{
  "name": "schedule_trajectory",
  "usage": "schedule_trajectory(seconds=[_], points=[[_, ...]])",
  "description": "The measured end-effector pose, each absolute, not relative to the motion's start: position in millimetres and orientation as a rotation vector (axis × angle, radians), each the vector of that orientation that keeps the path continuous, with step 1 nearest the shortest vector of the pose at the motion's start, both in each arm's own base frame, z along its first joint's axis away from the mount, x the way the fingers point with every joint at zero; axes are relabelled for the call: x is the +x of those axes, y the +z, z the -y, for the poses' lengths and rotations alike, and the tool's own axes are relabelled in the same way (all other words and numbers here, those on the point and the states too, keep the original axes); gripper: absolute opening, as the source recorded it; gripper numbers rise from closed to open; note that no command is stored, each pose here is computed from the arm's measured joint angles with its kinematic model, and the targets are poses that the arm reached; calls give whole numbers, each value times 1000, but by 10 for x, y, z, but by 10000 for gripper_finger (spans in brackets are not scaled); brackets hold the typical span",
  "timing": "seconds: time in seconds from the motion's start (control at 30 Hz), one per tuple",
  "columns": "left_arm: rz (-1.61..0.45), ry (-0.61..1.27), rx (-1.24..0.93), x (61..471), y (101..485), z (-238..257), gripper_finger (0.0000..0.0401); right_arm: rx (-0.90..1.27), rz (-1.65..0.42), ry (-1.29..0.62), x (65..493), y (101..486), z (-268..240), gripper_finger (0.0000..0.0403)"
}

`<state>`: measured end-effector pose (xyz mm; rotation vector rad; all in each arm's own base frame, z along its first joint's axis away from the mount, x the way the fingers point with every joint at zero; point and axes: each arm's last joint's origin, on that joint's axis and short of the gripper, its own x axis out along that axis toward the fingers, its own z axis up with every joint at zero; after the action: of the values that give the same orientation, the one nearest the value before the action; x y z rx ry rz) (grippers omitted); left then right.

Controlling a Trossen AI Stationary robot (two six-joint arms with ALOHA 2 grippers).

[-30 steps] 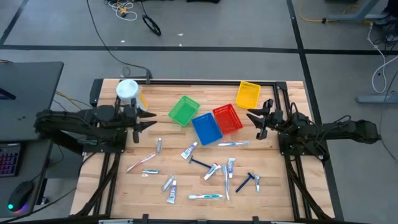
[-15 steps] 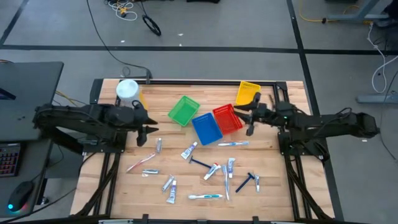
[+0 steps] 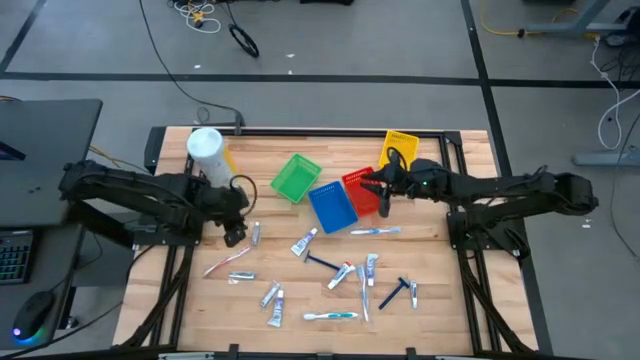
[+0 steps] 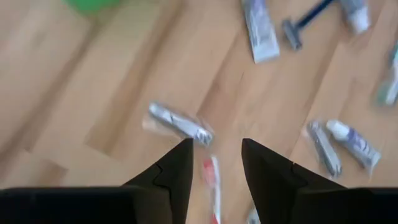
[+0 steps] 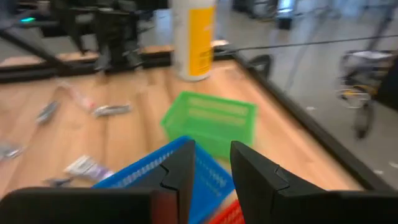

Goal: Pick & Place Travel size toiletries
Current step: Put the red toothbrush into the green bin

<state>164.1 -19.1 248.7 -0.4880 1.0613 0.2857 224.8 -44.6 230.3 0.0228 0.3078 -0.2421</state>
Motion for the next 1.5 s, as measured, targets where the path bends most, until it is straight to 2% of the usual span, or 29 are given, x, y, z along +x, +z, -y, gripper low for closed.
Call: schedule_trajectory(seconds=[0.13, 0.37, 0.53, 0.7, 1.1, 1.3, 1.5], points=[[-1160, 287, -499, 1716, 2369, 278, 171, 27, -337, -163, 2294, 2233, 455, 140], [-1298, 276, -523, 1802, 2167, 433, 199, 25, -360, -210, 2310, 2186, 510, 189], [-1430, 279, -599, 1714, 1907, 486, 200, 19, -353, -237, 2311, 2193, 518, 193], [-1401, 249, -649, 1687, 1754, 524, 200, 19, -350, -237, 2312, 2197, 518, 193], [-1411, 211, -609, 1522, 1403, 589, 199, 17, -330, -237, 2318, 2215, 520, 193], [-1411, 208, -578, 1462, 1312, 589, 160, 14, -304, -238, 2326, 2239, 521, 193], [-1402, 230, -545, 1452, 1304, 575, 61, 13, -292, -238, 2329, 2251, 522, 193]])
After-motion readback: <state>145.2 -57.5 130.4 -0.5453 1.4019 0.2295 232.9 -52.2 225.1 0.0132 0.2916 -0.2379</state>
